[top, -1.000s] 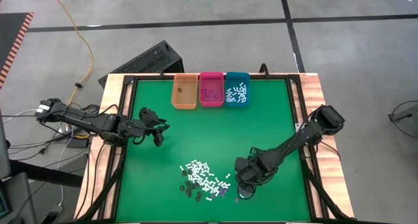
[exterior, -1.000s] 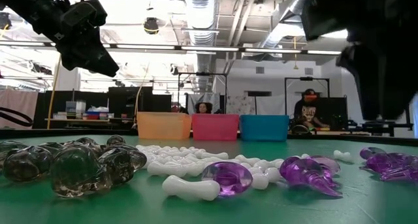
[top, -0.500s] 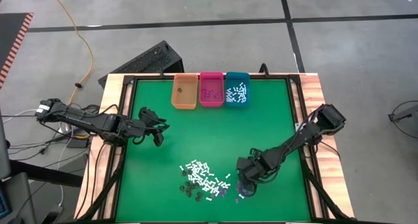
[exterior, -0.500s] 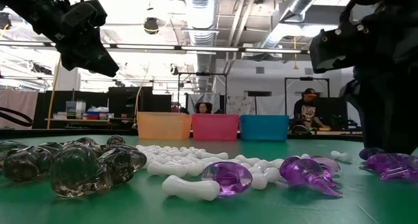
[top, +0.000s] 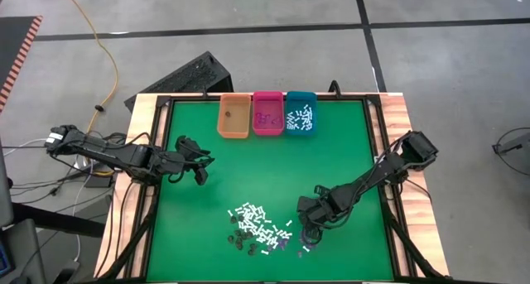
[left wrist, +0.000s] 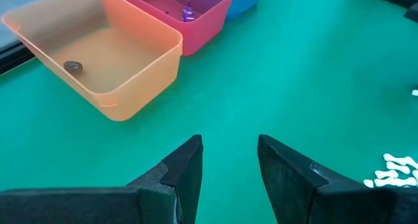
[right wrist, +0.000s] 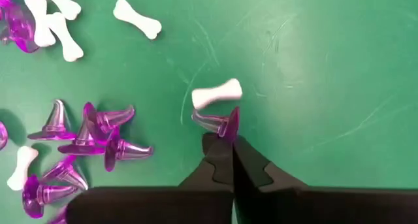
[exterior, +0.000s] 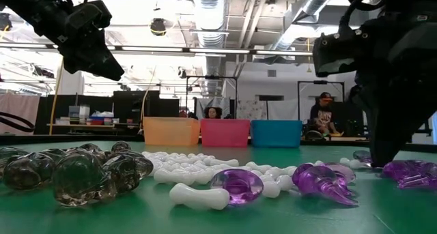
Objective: Sort Halloween decoration
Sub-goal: Put the violet witch hat toy into the red bin
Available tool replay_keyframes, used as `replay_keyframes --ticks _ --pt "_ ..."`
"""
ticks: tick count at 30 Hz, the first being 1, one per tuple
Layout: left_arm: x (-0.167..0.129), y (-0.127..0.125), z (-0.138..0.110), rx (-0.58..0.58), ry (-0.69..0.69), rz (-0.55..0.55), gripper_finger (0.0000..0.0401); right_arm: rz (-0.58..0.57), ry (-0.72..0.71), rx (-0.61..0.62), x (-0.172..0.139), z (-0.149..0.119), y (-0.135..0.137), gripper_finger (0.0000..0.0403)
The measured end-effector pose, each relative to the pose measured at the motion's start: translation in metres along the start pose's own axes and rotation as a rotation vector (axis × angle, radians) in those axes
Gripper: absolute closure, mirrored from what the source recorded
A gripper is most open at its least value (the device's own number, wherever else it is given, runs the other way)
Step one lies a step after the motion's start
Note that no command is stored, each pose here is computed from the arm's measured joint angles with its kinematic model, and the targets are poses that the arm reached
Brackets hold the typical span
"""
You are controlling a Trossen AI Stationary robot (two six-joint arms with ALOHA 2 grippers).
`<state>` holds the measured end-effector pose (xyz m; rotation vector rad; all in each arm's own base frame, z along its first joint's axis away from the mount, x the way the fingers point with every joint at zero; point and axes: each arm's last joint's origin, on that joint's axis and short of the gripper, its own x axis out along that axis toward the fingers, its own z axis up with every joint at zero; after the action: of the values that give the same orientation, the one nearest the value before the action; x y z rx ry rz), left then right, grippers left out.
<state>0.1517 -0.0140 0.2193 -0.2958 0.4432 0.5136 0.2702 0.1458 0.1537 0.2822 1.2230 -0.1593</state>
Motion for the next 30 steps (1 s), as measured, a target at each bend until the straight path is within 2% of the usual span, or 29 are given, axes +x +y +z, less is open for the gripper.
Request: replay_keyframes --ticks 8,16,20,24,30 --pt "0.0 0.001 -0.001 0.012 0.011 0.007 0.0263 0.012 -0.025 0.021 -0.004 0.017 -0.003 0.0387" --pt "0.0 0.001 -0.002 0.027 0.016 0.01 0.0263 -0.021 -0.073 -0.07 -0.026 0.07 -0.027 0.0387" --pt "0.0 0.001 -0.002 0.03 0.016 0.01 0.0263 -0.042 -0.155 -0.096 -0.037 0.107 -0.058 0.0387" --pt "0.0 0.001 -0.002 0.029 0.015 0.009 0.0263 -0.086 -0.252 -0.091 -0.048 0.141 -0.1 0.0387" --pt "0.0 0.001 -0.002 0.025 0.015 0.009 0.0263 -0.174 -0.462 0.007 -0.067 0.18 -0.176 0.0386"
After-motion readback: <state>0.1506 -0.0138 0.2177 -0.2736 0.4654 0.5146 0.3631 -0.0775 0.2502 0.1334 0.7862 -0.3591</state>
